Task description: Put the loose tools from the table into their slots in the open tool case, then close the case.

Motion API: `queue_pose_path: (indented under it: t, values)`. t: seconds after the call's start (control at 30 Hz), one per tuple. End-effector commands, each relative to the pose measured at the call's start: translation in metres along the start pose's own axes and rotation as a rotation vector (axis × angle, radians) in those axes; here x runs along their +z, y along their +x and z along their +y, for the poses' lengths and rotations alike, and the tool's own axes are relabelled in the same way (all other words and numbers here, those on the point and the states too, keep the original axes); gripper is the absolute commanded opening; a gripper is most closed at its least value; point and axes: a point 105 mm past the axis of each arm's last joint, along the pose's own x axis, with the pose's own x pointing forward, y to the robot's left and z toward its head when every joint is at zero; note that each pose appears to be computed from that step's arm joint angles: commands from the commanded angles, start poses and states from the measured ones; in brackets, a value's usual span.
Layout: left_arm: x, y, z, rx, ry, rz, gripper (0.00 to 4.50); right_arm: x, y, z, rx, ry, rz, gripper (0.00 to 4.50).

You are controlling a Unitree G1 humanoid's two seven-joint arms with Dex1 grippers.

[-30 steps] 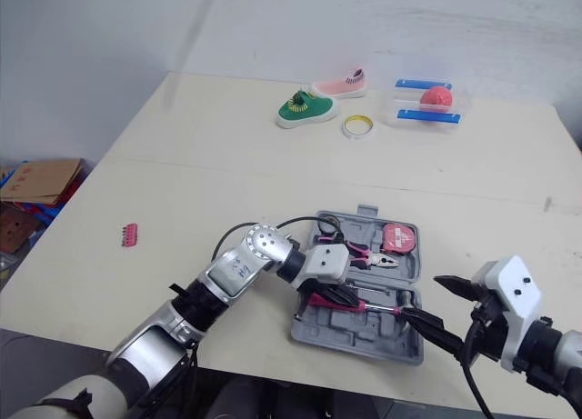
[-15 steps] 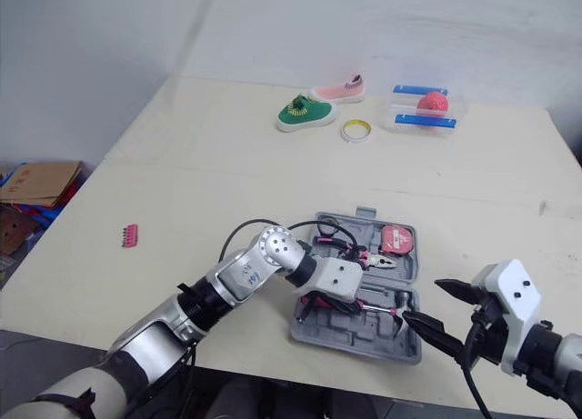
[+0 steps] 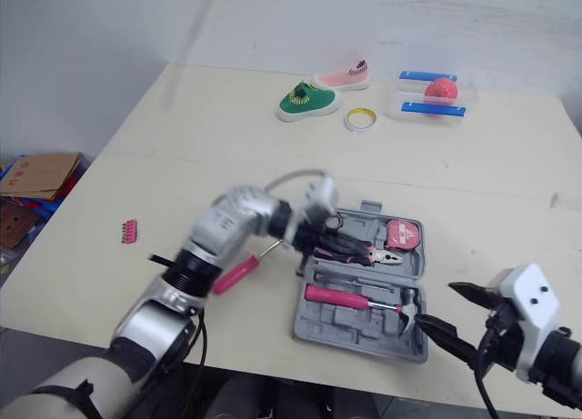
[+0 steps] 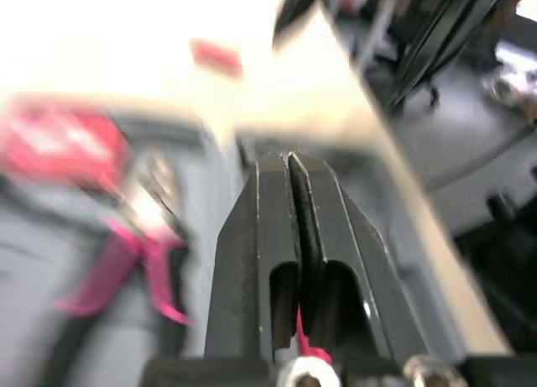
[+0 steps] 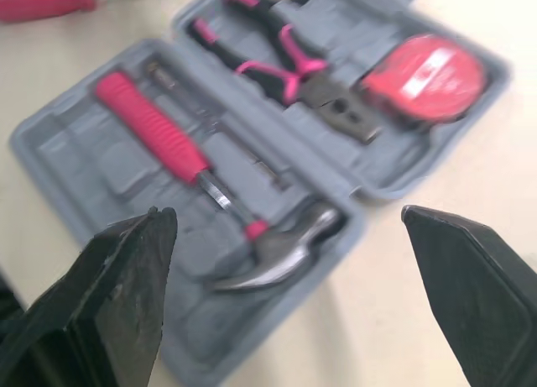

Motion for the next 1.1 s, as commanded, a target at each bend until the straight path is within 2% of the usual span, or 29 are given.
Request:
queue_pose_path:
  t: [0.03,0.1,0.13,0.2,0.27,0.3,0.4,0.5,0.57,0.6,0.67,0.73,0.83,0.93,0.97,1.07,1.1]
  values:
    - [-0.008,-0.037,-0.005,0.071,-0.013,0.035,0.04,0.000,-0.023,-0.021,-0.093,-0.021,0.006,4.50]
    - [-0.020,-0.057,-0.006,0.139,-0.029,0.074,0.04,-0.002,-0.030,-0.027,-0.110,-0.018,0.015,4.50]
    - [-0.028,-0.073,-0.006,0.200,-0.084,0.075,0.27,-0.003,-0.035,-0.031,-0.120,-0.016,0.024,4.50]
    - [-0.056,-0.131,-0.023,0.410,-0.216,0.077,0.72,-0.007,-0.051,-0.043,-0.151,0.006,0.040,4.50]
    - [-0.068,-0.159,-0.040,0.525,-0.277,0.092,1.56,-0.009,-0.062,-0.050,-0.165,0.017,0.045,4.50]
    - [-0.073,-0.175,-0.052,0.602,-0.320,0.073,1.69,-0.011,-0.068,-0.056,-0.184,0.027,0.052,4.50]
    - [-0.089,-0.228,-0.089,0.880,-0.441,0.019,3.06,-0.023,-0.089,-0.075,-0.256,0.054,0.094,4.50]
    - [-0.096,-0.253,-0.113,1.029,-0.493,0.000,4.31,-0.031,-0.100,-0.084,-0.290,0.071,0.113,4.50]
    - [-0.101,-0.278,-0.138,1.195,-0.555,-0.039,4.42,-0.036,-0.110,-0.093,-0.318,0.088,0.123,4.50]
    - [-0.108,-0.294,-0.156,1.299,-0.577,-0.026,4.42,-0.039,-0.113,-0.099,-0.333,0.094,0.122,4.50]
    - [-0.109,-0.302,-0.177,1.380,-0.559,0.018,4.42,-0.043,-0.111,-0.111,-0.349,0.070,0.134,4.50]
    - [-0.105,-0.303,-0.177,1.439,-0.536,0.010,4.42,-0.034,-0.095,-0.118,-0.301,0.011,0.131,4.50]
    - [-0.106,-0.305,-0.167,1.564,-0.529,-0.020,4.42,-0.002,-0.052,-0.108,-0.136,-0.077,0.070,4.50]
    - [-0.111,-0.308,-0.158,1.731,-0.509,-0.008,4.42,0.046,-0.003,-0.079,0.050,-0.172,-0.069,4.50]
    - [-0.118,-0.308,-0.154,1.794,-0.531,0.003,4.42,0.070,0.016,-0.057,0.162,-0.196,-0.146,4.50]
    - [-0.130,-0.299,-0.142,1.848,-0.573,0.028,4.42,0.113,0.044,-0.007,0.417,-0.262,-0.258,4.50]
    - [-0.131,-0.297,-0.139,1.850,-0.572,0.029,4.42,0.120,0.048,0.001,0.457,-0.272,-0.274,4.50]
